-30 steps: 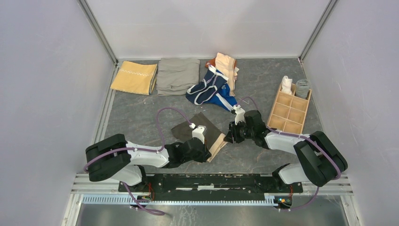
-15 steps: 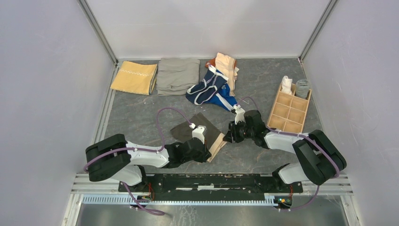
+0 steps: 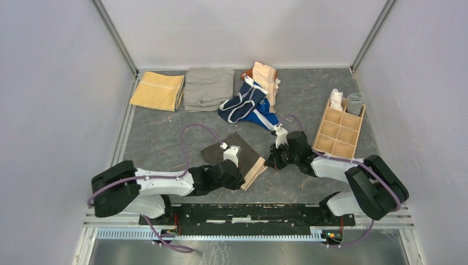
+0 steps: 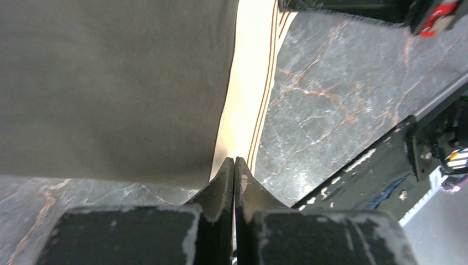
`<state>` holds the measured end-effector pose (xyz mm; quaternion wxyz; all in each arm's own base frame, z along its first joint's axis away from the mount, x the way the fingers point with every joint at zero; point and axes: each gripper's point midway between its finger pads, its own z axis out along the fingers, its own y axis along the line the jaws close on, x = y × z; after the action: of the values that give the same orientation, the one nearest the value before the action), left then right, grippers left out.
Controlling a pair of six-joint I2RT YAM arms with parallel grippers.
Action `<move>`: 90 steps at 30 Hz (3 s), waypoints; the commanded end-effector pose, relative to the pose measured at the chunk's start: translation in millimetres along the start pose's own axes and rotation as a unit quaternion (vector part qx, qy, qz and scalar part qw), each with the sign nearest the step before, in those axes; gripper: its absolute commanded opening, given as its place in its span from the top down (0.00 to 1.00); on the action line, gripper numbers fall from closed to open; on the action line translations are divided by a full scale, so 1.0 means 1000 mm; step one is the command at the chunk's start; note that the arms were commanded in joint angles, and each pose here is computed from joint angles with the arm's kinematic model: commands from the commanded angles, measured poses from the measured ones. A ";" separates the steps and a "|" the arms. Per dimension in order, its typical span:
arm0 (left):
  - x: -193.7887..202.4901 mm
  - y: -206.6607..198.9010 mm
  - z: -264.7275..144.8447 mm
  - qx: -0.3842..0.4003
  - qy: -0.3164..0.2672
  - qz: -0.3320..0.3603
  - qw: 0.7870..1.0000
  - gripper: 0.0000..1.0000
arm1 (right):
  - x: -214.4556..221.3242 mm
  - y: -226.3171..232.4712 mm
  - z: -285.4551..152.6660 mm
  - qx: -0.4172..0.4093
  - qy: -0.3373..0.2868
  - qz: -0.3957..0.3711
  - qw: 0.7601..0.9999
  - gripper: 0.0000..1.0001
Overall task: Roll the underwear
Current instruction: Fold the underwear at the center of the board.
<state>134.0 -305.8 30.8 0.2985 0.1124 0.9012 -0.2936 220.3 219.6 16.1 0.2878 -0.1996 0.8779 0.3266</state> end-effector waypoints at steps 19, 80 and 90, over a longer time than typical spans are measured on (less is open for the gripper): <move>-0.208 0.058 -0.018 -0.199 -0.097 -0.152 0.963 0.47 | -0.001 0.004 -0.007 0.073 -0.017 -0.130 0.989 1.00; -0.116 0.093 0.069 -0.371 0.096 -0.011 0.923 0.51 | 0.059 0.060 -0.005 0.073 -0.067 0.084 0.992 1.00; -0.090 0.104 0.070 -0.365 0.117 -0.013 0.923 0.73 | 0.058 0.055 -0.008 0.085 -0.074 0.081 0.990 1.00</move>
<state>299.7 -293.4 18.3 0.2418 -0.0020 0.9700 0.0267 141.9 254.7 16.4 0.3346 -0.0732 0.8823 0.3229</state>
